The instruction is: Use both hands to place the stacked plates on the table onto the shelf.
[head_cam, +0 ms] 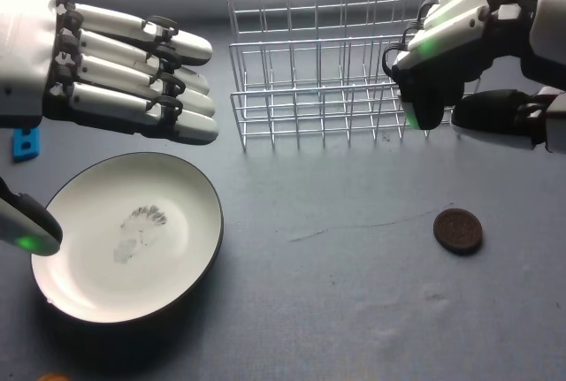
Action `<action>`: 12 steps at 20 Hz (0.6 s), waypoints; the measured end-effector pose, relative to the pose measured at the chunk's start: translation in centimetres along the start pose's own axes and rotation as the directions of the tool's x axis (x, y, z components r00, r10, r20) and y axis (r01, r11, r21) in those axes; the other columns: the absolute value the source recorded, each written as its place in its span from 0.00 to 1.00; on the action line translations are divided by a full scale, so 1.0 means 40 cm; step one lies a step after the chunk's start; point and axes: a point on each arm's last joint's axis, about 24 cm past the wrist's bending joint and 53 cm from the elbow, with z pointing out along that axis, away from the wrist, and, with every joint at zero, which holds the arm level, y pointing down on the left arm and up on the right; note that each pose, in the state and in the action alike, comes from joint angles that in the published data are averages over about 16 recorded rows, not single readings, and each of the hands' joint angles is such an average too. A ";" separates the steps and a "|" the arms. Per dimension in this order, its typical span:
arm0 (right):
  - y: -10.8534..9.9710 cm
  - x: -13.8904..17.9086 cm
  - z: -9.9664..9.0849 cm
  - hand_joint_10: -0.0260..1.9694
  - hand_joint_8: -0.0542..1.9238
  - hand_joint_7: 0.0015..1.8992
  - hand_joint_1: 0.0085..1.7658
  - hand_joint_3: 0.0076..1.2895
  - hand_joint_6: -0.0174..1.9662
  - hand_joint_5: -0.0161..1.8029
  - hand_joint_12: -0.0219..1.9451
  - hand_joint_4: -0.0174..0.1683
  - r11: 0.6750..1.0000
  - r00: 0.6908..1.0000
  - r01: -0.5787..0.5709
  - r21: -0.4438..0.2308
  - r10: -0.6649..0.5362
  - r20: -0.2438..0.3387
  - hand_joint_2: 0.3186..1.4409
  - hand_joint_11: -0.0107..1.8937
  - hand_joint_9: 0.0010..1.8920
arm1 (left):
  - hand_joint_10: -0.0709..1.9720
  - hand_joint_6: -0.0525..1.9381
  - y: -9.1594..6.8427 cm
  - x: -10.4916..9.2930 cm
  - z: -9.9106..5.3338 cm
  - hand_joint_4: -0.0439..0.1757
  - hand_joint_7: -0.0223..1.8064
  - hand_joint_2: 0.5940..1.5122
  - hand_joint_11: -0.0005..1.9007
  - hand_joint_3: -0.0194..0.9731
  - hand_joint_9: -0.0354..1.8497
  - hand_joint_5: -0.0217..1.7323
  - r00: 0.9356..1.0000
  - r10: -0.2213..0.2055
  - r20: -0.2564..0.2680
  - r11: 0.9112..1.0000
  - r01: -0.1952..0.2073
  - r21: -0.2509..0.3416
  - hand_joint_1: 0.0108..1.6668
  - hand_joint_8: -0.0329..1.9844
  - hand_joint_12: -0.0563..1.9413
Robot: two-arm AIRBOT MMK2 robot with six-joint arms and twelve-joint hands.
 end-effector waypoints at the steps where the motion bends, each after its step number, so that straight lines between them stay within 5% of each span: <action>1: 0.001 0.000 0.000 0.28 0.23 0.20 0.36 0.04 0.24 0.18 0.29 0.08 1.000 1.000 0.001 -0.001 -0.001 -0.001 0.74 0.18 0.18 | 0.04 0.04 -0.001 0.001 0.000 0.22 0.05 0.56 0.01 0.08 0.05 0.04 1.000 -0.001 -0.002 1.000 0.001 0.003 0.02 0.01 0.02; 5: 0.003 0.000 0.000 0.19 0.17 0.14 0.25 0.03 0.17 0.13 0.20 0.09 1.000 1.000 0.012 -0.005 -0.012 0.000 0.75 0.13 0.12 | 0.04 0.04 -0.010 0.015 -0.002 0.22 0.04 0.56 0.01 0.07 0.05 0.03 1.000 0.002 -0.026 1.000 -0.002 0.019 0.01 0.01 0.02; 12: 0.016 0.002 -0.003 0.03 0.04 0.02 0.27 0.01 0.03 0.03 0.03 0.10 0.998 0.999 0.047 -0.035 -0.047 0.006 0.69 0.03 0.02 | 0.04 0.04 -0.011 0.056 -0.015 0.21 0.02 0.57 0.01 0.06 0.03 0.02 0.996 0.025 -0.085 0.999 -0.022 0.038 0.01 0.01 0.03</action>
